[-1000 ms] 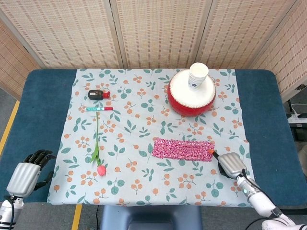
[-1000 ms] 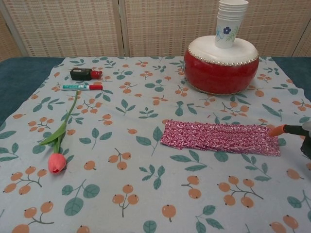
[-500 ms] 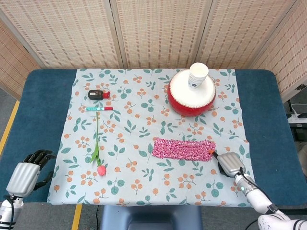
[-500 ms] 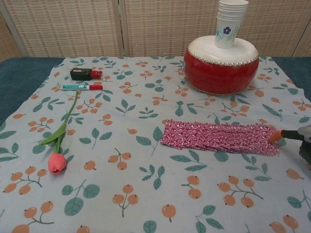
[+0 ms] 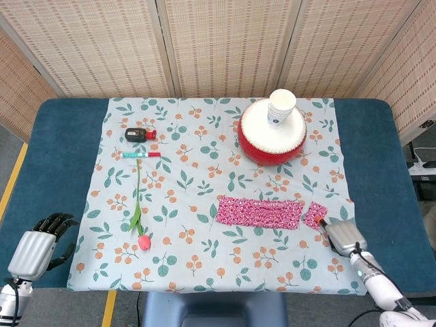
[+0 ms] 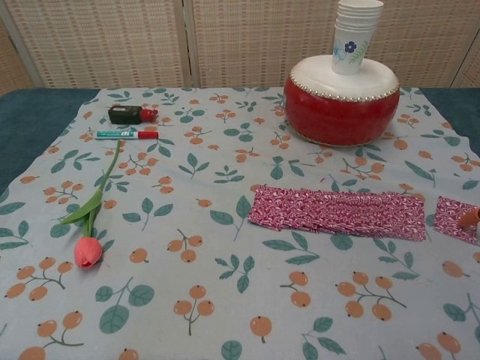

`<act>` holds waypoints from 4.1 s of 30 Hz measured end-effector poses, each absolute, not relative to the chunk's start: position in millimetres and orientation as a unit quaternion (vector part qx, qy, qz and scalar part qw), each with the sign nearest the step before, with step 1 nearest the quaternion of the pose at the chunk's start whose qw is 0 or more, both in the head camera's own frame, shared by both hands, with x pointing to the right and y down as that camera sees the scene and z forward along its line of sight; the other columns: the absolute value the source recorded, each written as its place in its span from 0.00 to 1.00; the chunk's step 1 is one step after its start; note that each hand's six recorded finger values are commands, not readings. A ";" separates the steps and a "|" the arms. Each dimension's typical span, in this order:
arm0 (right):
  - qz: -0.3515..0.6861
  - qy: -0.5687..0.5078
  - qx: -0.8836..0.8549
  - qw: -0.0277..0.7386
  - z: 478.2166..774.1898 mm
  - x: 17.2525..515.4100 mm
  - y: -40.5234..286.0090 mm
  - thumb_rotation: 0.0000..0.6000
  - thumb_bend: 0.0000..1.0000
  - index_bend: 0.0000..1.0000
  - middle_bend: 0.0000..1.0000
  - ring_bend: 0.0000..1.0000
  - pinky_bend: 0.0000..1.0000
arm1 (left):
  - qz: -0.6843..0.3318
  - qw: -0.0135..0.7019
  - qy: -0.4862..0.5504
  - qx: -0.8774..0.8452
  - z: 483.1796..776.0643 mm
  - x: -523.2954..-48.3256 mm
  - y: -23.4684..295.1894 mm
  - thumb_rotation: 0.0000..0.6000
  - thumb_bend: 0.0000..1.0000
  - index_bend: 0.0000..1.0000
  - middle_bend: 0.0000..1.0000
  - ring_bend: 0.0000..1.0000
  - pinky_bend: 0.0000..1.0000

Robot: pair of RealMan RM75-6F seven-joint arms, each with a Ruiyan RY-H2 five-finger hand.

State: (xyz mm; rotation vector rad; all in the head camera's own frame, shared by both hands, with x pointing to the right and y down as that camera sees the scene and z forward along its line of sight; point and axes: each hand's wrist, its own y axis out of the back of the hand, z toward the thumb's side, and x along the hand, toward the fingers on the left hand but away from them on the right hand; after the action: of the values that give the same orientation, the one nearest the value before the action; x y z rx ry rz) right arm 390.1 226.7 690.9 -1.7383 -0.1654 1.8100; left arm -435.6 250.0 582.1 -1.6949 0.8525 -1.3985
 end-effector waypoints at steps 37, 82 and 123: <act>0.634 -0.108 -0.706 0.297 697.3 333.0 203.1 1.00 0.88 0.25 0.78 0.77 0.63 | -0.550 0.381 0.329 -0.666 584.2 -434.6 250.5 1.00 0.38 0.31 0.24 0.20 0.32; 0.617 -0.136 -0.717 0.294 696.7 322.9 182.3 1.00 0.89 0.26 0.78 0.77 0.63 | -0.552 0.380 0.326 -0.666 585.4 -434.6 251.0 1.00 0.38 0.31 0.24 0.20 0.32; 0.701 -0.147 -0.636 0.286 698.4 396.4 166.7 1.00 0.89 0.26 0.78 0.77 0.63 | -0.554 0.380 0.324 -0.666 585.5 -433.5 251.9 1.00 0.38 0.31 0.24 0.21 0.32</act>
State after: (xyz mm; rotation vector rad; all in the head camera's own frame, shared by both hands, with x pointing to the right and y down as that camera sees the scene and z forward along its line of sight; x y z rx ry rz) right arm 396.4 166.7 698.4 -1.7006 -0.3929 1.8745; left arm -433.5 251.9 585.5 -1.7016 0.8271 -1.4153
